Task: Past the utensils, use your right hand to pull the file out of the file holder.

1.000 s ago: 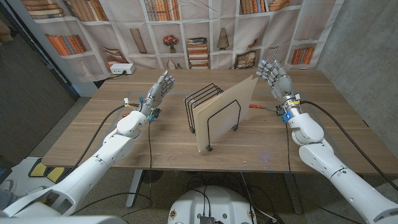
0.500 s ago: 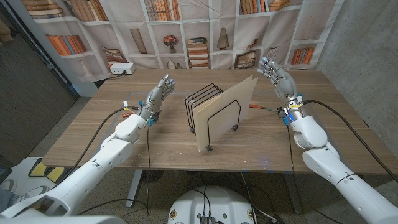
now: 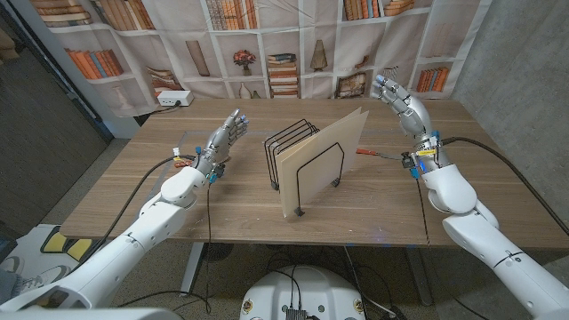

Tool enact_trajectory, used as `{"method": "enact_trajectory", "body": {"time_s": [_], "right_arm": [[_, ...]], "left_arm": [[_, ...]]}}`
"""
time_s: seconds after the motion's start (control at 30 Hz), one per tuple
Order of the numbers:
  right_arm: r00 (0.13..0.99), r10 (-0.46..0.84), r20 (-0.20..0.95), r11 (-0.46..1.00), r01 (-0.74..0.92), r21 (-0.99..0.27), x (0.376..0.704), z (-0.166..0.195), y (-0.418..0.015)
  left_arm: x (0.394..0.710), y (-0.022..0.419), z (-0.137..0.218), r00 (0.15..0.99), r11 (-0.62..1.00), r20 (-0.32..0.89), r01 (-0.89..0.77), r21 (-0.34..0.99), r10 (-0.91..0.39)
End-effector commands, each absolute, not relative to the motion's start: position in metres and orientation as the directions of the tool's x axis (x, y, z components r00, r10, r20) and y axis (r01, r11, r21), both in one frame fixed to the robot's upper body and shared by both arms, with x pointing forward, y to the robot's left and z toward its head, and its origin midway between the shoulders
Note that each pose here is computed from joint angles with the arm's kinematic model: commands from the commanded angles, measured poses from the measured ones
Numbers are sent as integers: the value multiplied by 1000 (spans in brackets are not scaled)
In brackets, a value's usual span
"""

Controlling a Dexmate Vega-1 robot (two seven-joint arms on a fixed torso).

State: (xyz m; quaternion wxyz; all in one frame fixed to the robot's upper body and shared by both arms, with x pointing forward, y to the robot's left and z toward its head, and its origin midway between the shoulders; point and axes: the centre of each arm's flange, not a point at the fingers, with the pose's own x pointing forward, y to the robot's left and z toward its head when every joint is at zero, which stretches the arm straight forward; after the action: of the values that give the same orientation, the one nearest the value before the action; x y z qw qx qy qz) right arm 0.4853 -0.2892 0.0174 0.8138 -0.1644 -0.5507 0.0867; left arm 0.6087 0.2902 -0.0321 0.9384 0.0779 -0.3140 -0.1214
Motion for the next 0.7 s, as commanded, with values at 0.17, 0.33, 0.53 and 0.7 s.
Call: {"method": "enact_trajectory", "body": {"time_s": [0.17, 0.33, 0.53, 0.7], "right_arm": [[371, 420, 828, 801, 277, -531, 438, 30, -288], [377, 470, 798, 731, 342, -591, 424, 41, -287], [407, 523, 749, 620, 421, -662, 406, 51, -288], [417, 550, 724, 529, 497, -688, 393, 59, -284]], "left_arm": [[603, 282, -30, 776, 954, 563, 172, 245, -285], [602, 280, -32, 784, 953, 551, 175, 246, -286], [599, 278, -34, 789, 958, 551, 166, 236, -272], [597, 278, -32, 790, 959, 551, 163, 233, -268]]}}
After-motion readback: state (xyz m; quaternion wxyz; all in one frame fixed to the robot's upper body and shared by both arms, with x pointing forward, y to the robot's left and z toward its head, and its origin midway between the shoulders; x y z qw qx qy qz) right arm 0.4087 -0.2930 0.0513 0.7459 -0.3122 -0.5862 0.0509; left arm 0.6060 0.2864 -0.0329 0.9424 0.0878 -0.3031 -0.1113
